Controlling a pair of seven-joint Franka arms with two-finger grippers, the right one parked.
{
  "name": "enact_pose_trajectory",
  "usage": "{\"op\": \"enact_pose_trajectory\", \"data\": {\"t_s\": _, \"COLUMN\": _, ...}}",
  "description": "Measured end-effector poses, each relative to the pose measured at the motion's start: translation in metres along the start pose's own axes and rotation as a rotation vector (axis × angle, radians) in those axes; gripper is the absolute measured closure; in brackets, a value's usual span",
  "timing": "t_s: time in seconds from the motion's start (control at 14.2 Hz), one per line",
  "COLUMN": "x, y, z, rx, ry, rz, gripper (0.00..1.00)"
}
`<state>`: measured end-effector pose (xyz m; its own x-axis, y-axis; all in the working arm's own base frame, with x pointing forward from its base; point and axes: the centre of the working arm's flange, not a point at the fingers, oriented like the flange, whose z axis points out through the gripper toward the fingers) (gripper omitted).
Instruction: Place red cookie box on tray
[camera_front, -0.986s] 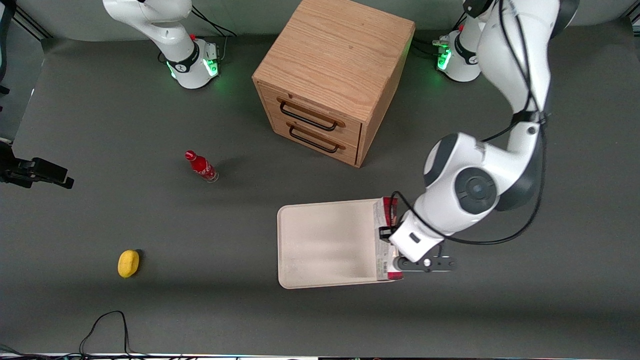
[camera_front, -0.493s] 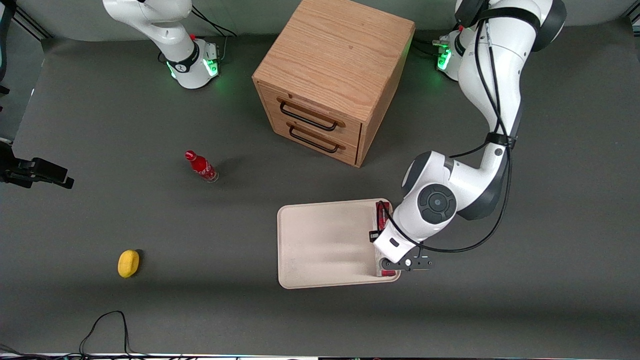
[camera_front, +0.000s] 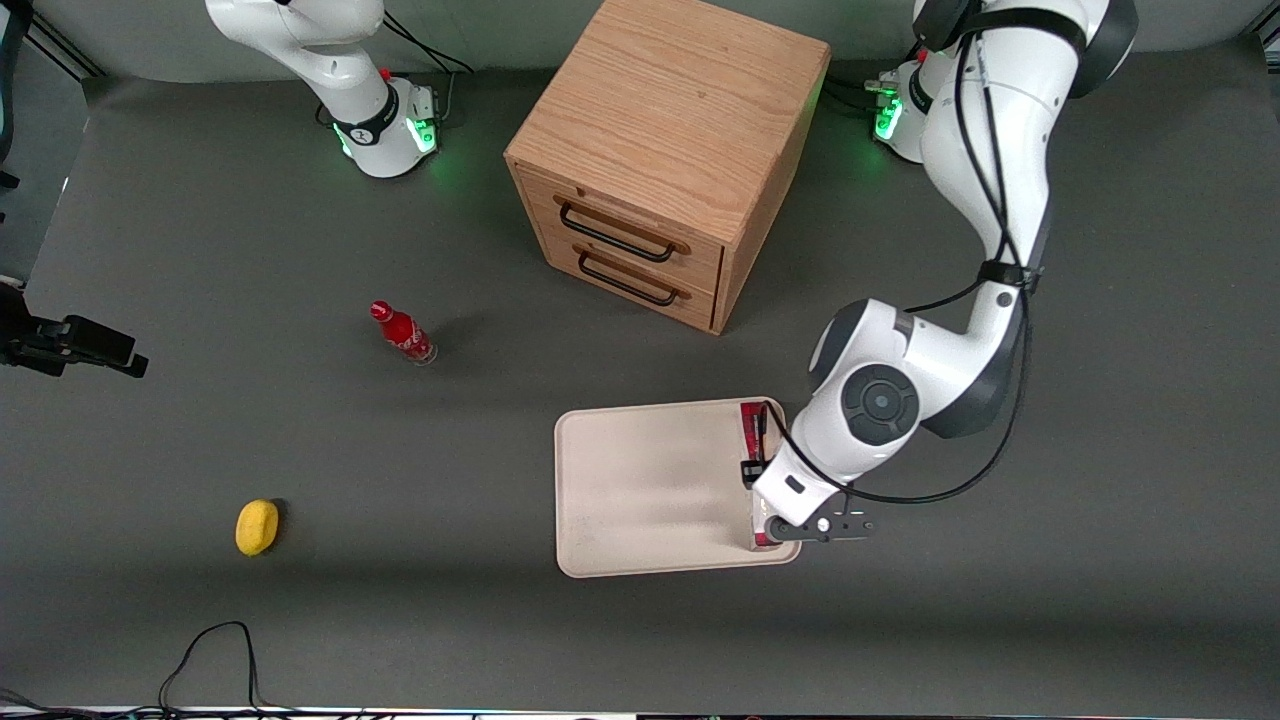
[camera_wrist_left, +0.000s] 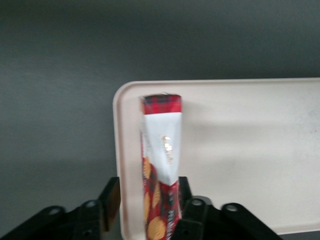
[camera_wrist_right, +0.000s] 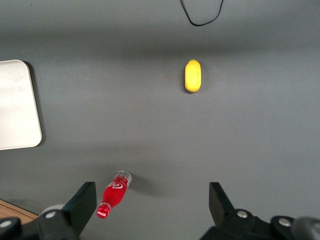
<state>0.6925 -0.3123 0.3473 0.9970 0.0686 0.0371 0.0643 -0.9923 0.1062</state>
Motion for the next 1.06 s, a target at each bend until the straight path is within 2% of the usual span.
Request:
{"op": "enact_pose_trajectory", "data": {"t_s": 0.07, "x": 0.002, "y": -0.017, "z": -0.028, "rx": 0.019, "ry": -0.014, "rz": -0.020, "gripper": 0.26}}
{"op": "enact_pose_trajectory", "data": {"t_s": 0.28, "x": -0.002, "y": -0.081, "z": -0.123, "rx": 0.087, "ry": -0.057, "rz": -0.034, "gripper": 0.00}}
{"op": "enact_pose_trajectory", "data": {"t_s": 0.56, "x": -0.036, "y": -0.169, "z": -0.206, "rx": 0.100, "ry": -0.062, "rz": -0.018, "gripper": 0.00}}
{"op": "enact_pose_trajectory", "data": {"t_s": 0.77, "x": -0.086, "y": -0.234, "z": -0.253, "rx": 0.096, "ry": -0.050, "rz": 0.013, "gripper": 0.00}}
{"op": "enact_pose_trajectory", "data": {"t_s": 0.99, "x": -0.130, "y": -0.263, "z": -0.286, "rx": 0.091, "ry": -0.023, "rz": 0.030, "gripper": 0.00}}
{"op": "enact_pose_trajectory", "data": {"t_s": 1.06, "x": -0.140, "y": -0.265, "z": -0.290, "rx": 0.091, "ry": -0.026, "rz": 0.038, "gripper": 0.00}}
